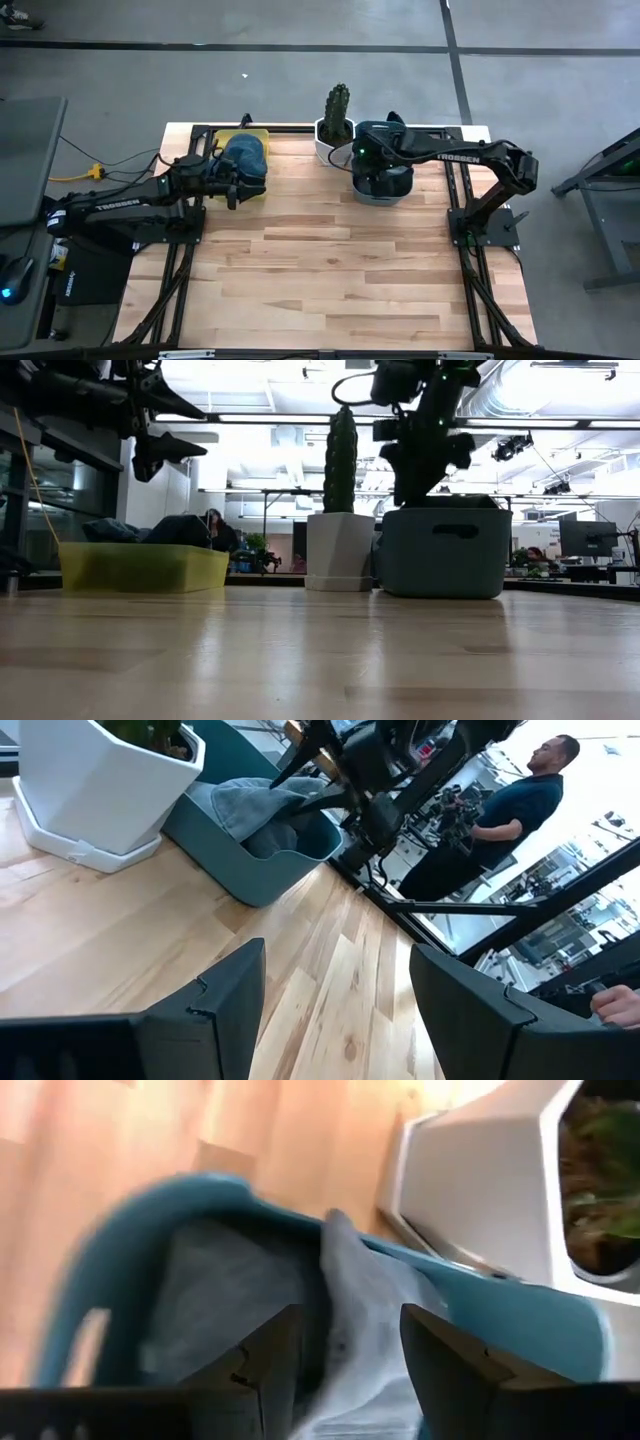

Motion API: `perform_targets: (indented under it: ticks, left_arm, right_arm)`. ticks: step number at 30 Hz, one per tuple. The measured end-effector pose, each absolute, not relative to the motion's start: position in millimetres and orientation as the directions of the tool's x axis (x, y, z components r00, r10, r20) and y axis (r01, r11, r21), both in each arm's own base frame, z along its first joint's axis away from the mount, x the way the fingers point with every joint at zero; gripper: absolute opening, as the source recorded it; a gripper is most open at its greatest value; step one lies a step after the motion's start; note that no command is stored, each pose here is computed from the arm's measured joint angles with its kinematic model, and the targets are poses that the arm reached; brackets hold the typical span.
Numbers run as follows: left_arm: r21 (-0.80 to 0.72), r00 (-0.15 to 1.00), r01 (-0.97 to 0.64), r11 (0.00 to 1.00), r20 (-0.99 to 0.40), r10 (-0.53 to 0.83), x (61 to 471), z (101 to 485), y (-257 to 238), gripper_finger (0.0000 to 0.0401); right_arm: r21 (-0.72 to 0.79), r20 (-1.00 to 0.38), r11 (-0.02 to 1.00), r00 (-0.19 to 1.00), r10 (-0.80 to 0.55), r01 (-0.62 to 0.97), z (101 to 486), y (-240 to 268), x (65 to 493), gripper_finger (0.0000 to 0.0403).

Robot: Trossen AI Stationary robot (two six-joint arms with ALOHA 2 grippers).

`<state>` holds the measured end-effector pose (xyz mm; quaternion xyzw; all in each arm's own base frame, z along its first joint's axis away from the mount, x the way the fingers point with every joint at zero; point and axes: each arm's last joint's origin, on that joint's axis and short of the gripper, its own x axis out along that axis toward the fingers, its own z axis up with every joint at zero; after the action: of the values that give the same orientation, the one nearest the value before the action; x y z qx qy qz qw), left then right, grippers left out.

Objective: Pick & Place hat
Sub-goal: Put the gray cap into the blue bin

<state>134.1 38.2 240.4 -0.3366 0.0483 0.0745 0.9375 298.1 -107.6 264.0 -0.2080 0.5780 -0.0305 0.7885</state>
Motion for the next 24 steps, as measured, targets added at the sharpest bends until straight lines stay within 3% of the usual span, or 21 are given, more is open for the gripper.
perform_targets:
  ticks: [20,24]
  left_arm:
    - [-0.622,0.983,-0.180,0.762,-0.149,0.110,128.3,240.4,36.3,0.0225]
    - [-0.623,0.983,-0.180,0.762,-0.149,0.110,128.3,240.4,36.3,0.0225]
  right_arm:
    - [-0.410,-0.874,0.883,0.374,-0.309,-0.228,236.3,-108.8,299.1,0.0165]
    - [-0.435,-0.863,0.876,0.375,-0.339,-0.210,236.0,-109.9,299.8,0.0145]
